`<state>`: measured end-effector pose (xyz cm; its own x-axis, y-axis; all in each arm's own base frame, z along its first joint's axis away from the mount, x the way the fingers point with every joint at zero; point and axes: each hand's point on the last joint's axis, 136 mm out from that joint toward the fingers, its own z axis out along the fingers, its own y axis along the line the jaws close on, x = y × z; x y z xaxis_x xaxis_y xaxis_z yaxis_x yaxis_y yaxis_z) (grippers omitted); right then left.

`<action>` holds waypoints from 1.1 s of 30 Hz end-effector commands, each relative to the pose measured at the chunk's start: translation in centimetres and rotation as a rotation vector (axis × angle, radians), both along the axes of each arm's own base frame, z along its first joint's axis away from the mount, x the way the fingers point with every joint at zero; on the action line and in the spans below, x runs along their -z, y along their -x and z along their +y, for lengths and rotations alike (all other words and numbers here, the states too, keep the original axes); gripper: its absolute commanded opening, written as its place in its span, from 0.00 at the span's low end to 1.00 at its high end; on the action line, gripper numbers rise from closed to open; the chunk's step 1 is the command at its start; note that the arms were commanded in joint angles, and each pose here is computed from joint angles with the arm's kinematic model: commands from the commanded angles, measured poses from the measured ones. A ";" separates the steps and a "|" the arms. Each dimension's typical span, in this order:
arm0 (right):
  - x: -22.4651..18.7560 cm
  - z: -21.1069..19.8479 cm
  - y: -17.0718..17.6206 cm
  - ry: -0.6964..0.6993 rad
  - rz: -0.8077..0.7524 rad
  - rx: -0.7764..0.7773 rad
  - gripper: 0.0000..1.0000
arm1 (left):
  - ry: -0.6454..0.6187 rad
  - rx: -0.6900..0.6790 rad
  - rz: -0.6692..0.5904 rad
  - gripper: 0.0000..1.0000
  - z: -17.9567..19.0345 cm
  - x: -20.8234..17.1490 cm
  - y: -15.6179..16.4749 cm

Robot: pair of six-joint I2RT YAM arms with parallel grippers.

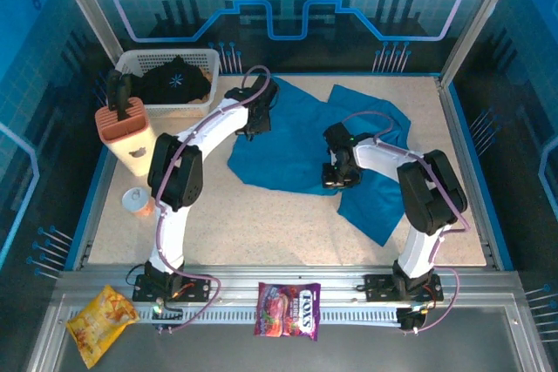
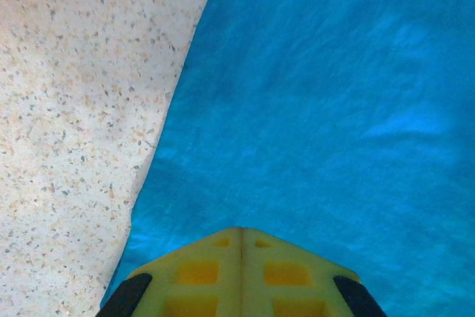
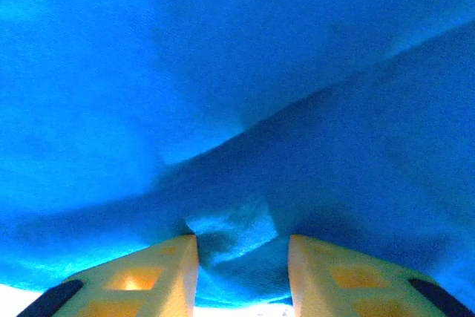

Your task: Fold and stack the t-shirts

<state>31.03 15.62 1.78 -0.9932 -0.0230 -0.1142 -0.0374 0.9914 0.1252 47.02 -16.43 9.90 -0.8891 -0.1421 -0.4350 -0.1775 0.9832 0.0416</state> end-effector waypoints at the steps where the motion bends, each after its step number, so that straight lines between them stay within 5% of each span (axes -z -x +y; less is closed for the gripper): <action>1: 0.5 0.2 -1.1 0.014 -0.007 0.014 0.26 | -0.014 0.016 0.080 0.15 0.4 1.9 2.3; 5: 0.4 -0.1 -1.9 0.016 -0.014 0.023 0.00 | -0.001 0.024 0.055 0.29 1.3 0.3 4.4; 15: -6.0 -6.9 -7.3 0.051 -0.149 0.146 0.00 | 0.003 0.021 0.019 0.42 4.3 -3.7 10.2; 17: -6.5 -7.2 -7.5 0.086 -0.138 0.112 0.16 | 0.010 0.014 0.010 0.42 4.6 -4.2 10.9; 20: -8.3 -3.5 -6.7 0.132 -0.205 -0.070 0.56 | 0.012 0.004 -0.002 0.43 5.1 -4.7 11.8; 23: -9.2 2.8 -4.6 0.116 -0.279 -0.317 0.74 | 0.007 -0.011 -0.024 0.46 6.0 -5.6 12.8; 29: -6.6 12.5 -0.8 0.099 -0.312 -0.692 0.78 | 0.040 -0.065 -0.067 0.49 8.2 -7.0 14.7; 33: -4.2 14.9 -1.4 0.143 -0.281 -0.766 0.73 | 0.077 -0.100 -0.103 0.50 9.6 -8.0 15.9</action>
